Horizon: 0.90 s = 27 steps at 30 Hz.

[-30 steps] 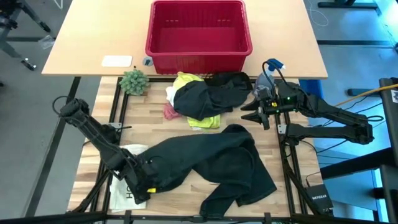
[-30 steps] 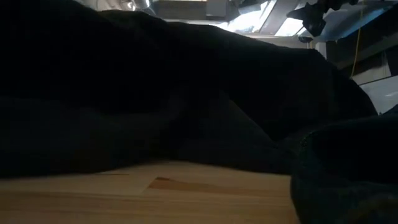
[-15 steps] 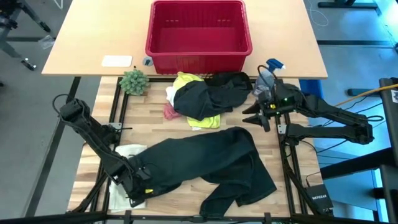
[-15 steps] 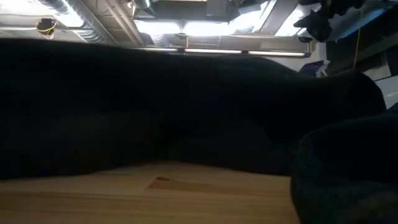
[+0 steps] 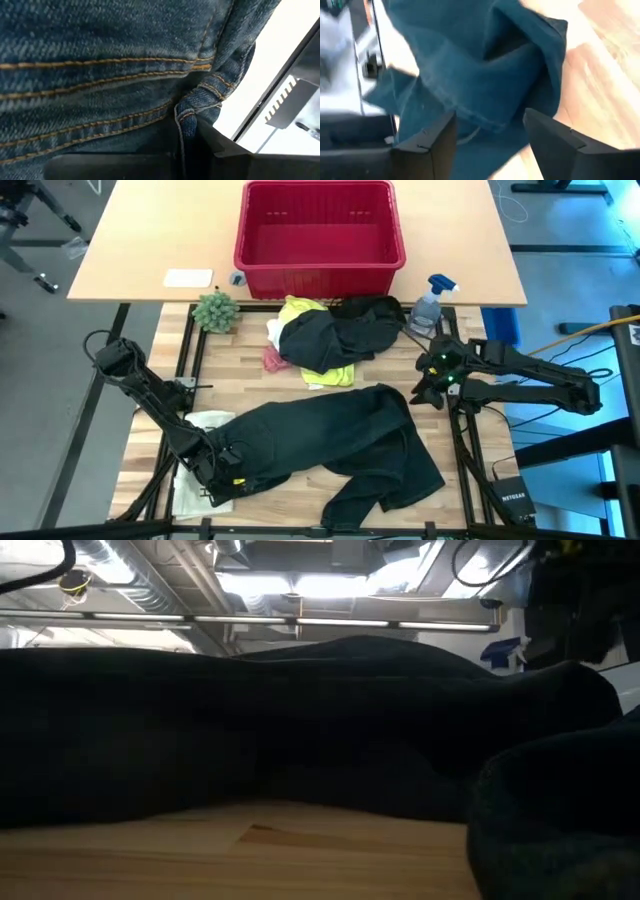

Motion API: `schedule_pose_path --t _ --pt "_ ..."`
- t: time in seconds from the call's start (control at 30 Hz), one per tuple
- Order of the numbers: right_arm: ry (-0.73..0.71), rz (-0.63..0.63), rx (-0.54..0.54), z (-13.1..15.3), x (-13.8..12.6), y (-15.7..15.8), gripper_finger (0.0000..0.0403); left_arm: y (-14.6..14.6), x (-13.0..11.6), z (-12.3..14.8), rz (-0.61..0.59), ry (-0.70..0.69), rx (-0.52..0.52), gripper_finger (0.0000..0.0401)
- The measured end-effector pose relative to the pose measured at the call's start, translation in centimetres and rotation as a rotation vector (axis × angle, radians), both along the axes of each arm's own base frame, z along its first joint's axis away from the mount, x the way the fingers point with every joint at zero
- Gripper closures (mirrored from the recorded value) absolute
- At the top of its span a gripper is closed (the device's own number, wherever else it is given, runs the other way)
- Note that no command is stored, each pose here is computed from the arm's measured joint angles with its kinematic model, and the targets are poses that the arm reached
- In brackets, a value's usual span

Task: Fold laundry
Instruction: Fold the black jean

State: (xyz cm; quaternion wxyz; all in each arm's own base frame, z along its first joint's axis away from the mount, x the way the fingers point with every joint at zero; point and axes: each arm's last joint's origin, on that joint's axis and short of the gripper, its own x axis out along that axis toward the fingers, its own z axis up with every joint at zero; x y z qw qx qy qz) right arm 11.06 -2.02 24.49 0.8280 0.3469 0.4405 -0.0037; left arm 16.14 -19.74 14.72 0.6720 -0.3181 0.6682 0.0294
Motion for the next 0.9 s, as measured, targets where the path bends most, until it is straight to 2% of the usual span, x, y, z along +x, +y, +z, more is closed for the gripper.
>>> schedule_pose_path --t 0.2,0.27,0.4,0.57,0.67,0.77,0.9 --pt "0.125 -0.211 0.047 -4.4 -1.3 0.1 0.0181 0.6 -0.5 -1.1 -0.015 -0.015 0.019 0.0387" --pt "0.142 -0.256 0.034 -5.3 -1.7 0.1 0.0181 0.7 -0.5 -1.2 -0.010 -0.021 0.029 0.0379" --pt "0.120 -0.326 0.021 -6.0 -1.8 0.0 0.0181 0.5 -0.5 -0.7 -0.033 -0.081 -0.016 0.0353" --pt "0.118 -0.344 0.010 -6.2 -1.9 0.0 0.0181 0.3 -1.0 0.2 -0.025 -0.108 -0.044 0.0320" --pt "0.129 -0.324 0.038 -6.2 -2.0 0.1 0.0181 0.4 -1.2 0.9 0.002 -0.094 -0.085 0.0295" --pt "0.160 -0.308 0.051 -6.4 -2.3 0.3 0.0181 0.4 -1.3 2.7 0.023 -0.109 -0.157 0.0276" --pt "0.155 -0.302 0.037 -6.4 -2.3 0.2 0.0181 0.4 -1.7 5.4 0.046 -0.217 -0.224 0.0263"
